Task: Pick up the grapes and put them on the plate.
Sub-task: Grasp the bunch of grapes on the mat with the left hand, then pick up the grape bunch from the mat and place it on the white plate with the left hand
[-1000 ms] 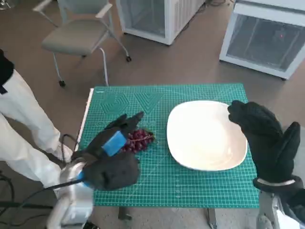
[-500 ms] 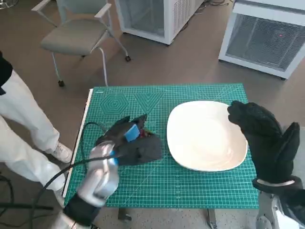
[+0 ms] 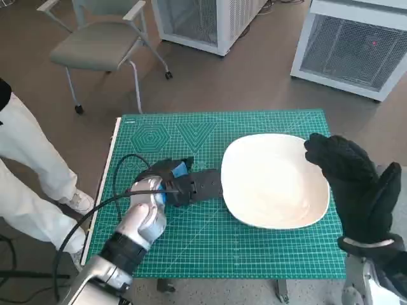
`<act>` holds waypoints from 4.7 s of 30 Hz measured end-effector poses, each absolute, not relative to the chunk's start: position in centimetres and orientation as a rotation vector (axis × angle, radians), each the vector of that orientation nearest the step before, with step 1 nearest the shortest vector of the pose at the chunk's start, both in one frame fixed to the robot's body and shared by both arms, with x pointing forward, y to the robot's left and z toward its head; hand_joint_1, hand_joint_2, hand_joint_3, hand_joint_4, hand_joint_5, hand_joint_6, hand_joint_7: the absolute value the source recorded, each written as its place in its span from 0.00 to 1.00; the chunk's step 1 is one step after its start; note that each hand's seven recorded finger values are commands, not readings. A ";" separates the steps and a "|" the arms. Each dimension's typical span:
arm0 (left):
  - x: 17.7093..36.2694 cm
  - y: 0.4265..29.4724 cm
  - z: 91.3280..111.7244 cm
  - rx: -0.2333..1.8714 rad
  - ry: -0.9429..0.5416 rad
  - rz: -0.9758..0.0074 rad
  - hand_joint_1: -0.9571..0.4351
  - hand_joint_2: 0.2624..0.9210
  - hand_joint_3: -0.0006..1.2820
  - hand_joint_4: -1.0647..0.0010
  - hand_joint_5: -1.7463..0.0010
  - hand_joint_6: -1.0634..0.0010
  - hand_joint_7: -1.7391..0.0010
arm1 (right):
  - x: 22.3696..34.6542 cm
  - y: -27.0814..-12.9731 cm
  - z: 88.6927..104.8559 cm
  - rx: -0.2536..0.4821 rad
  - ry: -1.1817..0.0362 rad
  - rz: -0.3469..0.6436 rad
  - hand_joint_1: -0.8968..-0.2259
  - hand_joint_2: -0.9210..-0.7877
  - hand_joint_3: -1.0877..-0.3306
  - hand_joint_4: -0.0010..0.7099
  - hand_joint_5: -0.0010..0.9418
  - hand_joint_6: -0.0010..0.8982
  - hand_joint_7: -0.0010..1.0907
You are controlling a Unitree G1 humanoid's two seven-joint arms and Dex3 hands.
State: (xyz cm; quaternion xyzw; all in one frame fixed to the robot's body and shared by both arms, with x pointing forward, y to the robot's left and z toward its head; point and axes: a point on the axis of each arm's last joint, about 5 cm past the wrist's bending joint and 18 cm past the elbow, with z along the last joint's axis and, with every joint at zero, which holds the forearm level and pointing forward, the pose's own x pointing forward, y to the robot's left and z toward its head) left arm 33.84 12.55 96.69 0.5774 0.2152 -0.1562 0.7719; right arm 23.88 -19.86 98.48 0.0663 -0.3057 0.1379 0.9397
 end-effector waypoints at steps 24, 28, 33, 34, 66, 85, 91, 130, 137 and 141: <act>34.6 13.0 95.7 1.251 0.527 -0.327 0.56 0.75 0.00 0.88 0.99 0.79 1.00 | 23.8 -19.9 98.4 0.136 -0.620 0.278 0.78 0.00 0.59 0.57 0.76 0.19 0.90; 34.6 13.0 95.5 1.239 0.503 -0.310 0.74 0.84 0.04 0.63 0.72 0.76 0.99 | 23.8 -19.9 98.4 0.136 -0.620 0.278 0.78 0.00 0.59 0.57 0.76 0.19 0.90; 34.6 13.2 95.0 1.234 0.459 -0.275 0.94 0.64 0.33 0.34 0.36 0.58 0.95 | 23.8 -19.9 98.4 0.136 -0.618 0.278 0.78 0.00 0.59 0.57 0.76 0.19 0.90; 34.6 13.3 94.9 1.236 0.453 -0.265 0.92 0.69 0.29 0.33 0.34 0.53 0.88 | 23.8 -19.9 98.3 0.136 -0.618 0.277 0.78 0.00 0.59 0.57 0.76 0.19 0.90; 35.2 14.4 95.4 1.237 0.420 -0.296 0.69 1.00 0.06 0.33 0.33 0.45 0.32 | 24.0 -19.9 98.4 0.135 -0.619 0.278 0.78 0.00 0.59 0.57 0.76 0.20 0.90; 35.4 14.6 96.1 1.212 0.437 -0.308 0.69 1.00 0.06 0.33 0.33 0.44 0.33 | 24.1 -19.9 98.2 0.138 -0.615 0.274 0.78 0.00 0.59 0.58 0.76 0.20 0.90; 35.6 14.8 97.1 1.205 0.405 -0.314 0.69 1.00 0.05 0.34 0.33 0.42 0.33 | 24.1 -19.9 98.2 0.137 -0.620 0.273 0.78 0.00 0.59 0.58 0.75 0.20 0.90; 29.8 15.4 104.5 1.078 -0.106 -0.276 0.69 0.98 0.02 0.28 0.39 0.35 0.36 | 24.2 -19.8 98.2 0.137 -0.634 0.274 0.77 0.00 0.60 0.58 0.75 0.20 0.89; 29.8 15.3 104.4 1.070 -0.106 -0.281 0.69 0.98 0.02 0.27 0.40 0.36 0.35 | 24.2 -19.8 98.2 0.137 -0.635 0.272 0.77 0.00 0.60 0.59 0.75 0.20 0.89; 29.9 15.0 104.4 1.059 -0.108 -0.290 0.69 0.98 0.01 0.26 0.41 0.36 0.35 | 24.2 -19.8 98.2 0.137 -0.636 0.272 0.77 0.00 0.60 0.59 0.75 0.20 0.89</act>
